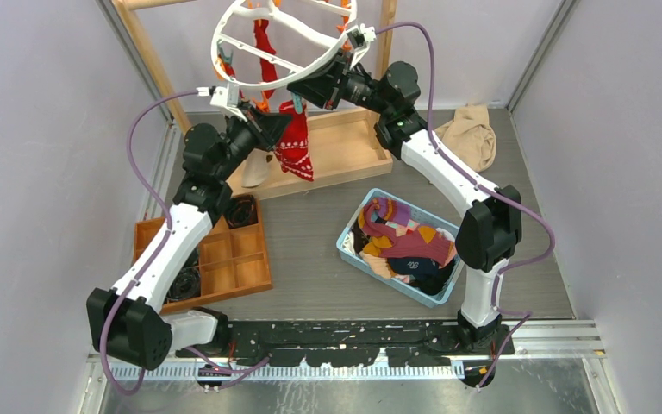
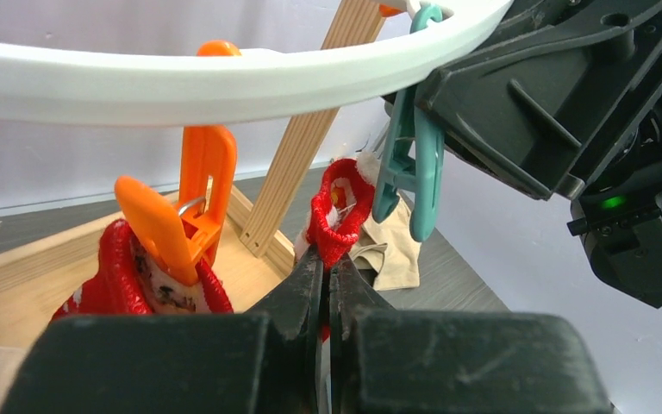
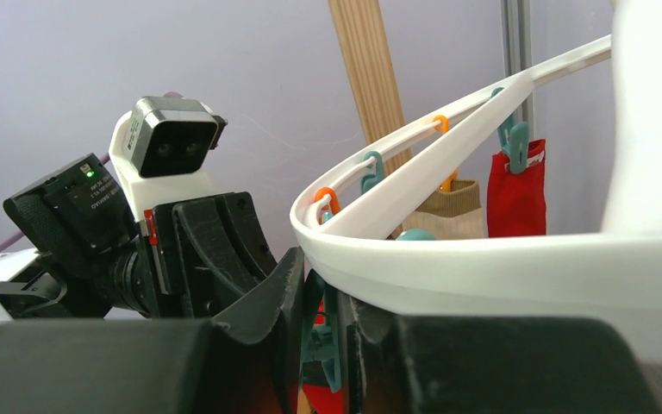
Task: Clip the socks to the hanger
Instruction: Open the clamp at the hanger, then clamp the sock onto the hanger.
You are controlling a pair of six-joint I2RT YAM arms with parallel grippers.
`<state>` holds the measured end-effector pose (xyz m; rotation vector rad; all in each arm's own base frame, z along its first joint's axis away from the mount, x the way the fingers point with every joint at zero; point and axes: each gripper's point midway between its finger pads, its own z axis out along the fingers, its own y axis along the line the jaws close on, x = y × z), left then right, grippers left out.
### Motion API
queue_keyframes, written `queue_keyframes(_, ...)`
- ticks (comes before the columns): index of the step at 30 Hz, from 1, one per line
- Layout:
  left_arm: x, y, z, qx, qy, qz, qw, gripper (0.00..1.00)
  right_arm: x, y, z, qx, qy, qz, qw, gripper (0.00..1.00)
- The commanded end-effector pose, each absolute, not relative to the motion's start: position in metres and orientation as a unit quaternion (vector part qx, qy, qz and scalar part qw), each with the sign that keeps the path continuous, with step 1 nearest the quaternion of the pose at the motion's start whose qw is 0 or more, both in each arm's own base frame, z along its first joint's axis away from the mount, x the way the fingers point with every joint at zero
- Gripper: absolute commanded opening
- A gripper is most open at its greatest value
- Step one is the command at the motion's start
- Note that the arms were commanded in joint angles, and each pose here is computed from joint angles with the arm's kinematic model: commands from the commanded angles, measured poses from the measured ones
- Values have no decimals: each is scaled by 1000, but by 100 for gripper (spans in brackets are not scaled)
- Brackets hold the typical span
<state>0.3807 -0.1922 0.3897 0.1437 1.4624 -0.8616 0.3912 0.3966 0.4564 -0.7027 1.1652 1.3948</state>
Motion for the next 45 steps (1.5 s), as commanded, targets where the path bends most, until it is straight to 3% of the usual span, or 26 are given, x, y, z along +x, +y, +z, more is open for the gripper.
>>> queue_keyframes(1,367,-188,402,72,632,-384,670,0,379,394,485,-307,463,597,579,11)
queue_keyframes(14,351,-193,386,85,652,-400,638,0,386,394,487,-270,488,606,568,2)
queue_keyframes(45,363,-202,421,103,619,-418,657,0,379,399,475,-295,490,603,556,2)
